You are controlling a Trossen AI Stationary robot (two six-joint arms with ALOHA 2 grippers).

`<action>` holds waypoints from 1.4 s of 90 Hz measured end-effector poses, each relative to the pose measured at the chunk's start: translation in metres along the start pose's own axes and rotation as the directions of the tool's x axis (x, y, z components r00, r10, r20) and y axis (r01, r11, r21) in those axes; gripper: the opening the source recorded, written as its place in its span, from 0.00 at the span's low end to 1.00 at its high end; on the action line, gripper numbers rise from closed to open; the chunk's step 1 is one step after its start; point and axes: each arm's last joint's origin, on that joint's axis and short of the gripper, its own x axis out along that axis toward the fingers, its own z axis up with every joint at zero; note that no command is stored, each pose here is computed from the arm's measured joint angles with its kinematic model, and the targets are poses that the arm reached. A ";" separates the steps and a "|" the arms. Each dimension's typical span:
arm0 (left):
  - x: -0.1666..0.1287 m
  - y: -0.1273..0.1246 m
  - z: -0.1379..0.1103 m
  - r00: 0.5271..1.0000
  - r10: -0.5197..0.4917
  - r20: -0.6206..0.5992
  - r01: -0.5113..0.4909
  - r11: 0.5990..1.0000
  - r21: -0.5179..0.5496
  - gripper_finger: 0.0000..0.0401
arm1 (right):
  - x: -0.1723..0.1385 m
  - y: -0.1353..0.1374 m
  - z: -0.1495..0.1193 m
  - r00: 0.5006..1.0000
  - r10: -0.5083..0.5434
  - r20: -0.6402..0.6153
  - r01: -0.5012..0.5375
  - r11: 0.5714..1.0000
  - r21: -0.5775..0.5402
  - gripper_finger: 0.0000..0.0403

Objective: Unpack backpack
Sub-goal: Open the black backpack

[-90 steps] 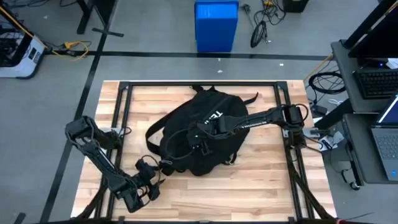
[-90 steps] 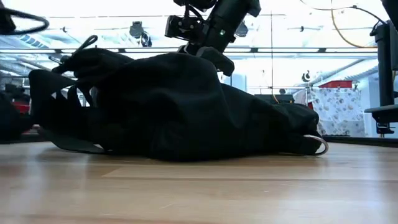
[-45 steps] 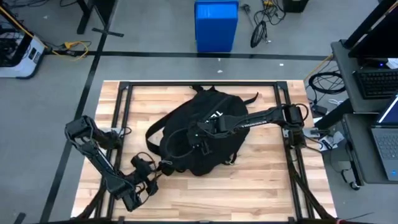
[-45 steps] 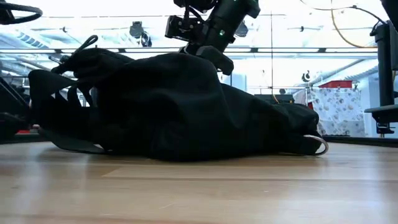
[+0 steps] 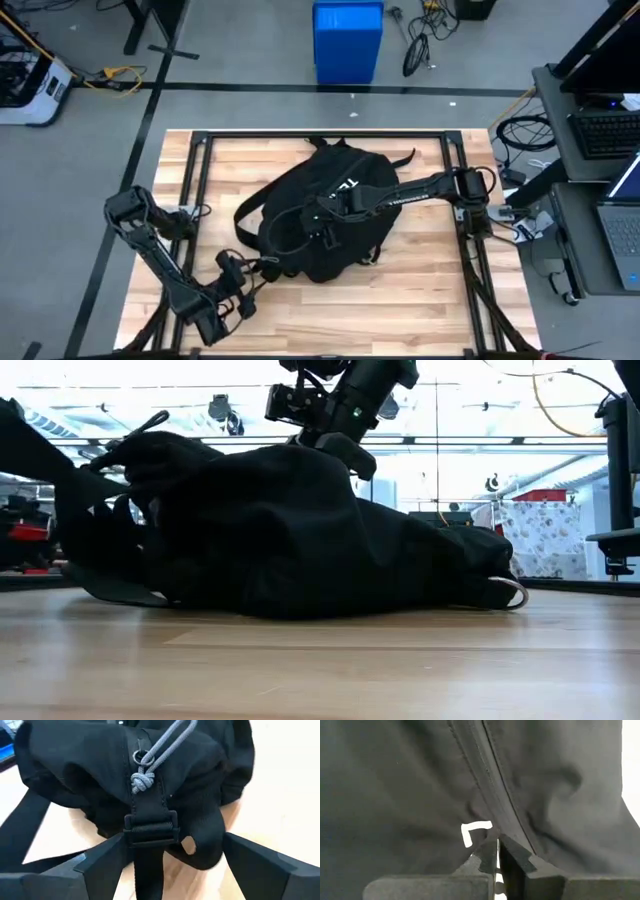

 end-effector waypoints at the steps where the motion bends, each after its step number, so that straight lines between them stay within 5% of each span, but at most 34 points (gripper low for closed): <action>1: 0.001 0.000 0.000 1.000 0.004 0.000 -0.004 1.000 0.001 0.78 | 0.000 0.000 0.000 1.000 0.004 0.002 -0.004 1.000 0.000 0.00; 37: 0.022 0.008 0.012 0.995 0.104 -0.010 -0.104 0.994 -0.012 0.76 | 0.000 0.000 0.001 1.000 0.011 0.012 -0.011 1.000 0.001 0.00; 66: 0.022 0.008 0.010 0.993 0.098 -0.061 -0.096 0.995 0.037 0.31 | 0.000 0.000 0.001 1.000 0.011 0.013 -0.011 1.000 0.001 0.00; 85: 0.022 0.008 0.010 0.993 0.099 -0.062 -0.094 0.992 0.085 0.31 | -0.002 0.003 0.013 0.994 -0.021 0.110 0.016 0.999 0.050 0.01; 107: 0.022 0.009 0.010 0.992 0.108 -0.066 -0.099 0.987 0.127 0.31 | -0.014 0.049 0.040 0.960 0.062 0.273 -0.031 0.993 -0.116 0.14; 126: 0.022 0.009 0.010 0.992 0.110 -0.062 -0.101 0.985 0.138 0.32 | -0.032 0.080 0.068 0.873 0.050 0.486 0.058 0.977 -0.205 0.27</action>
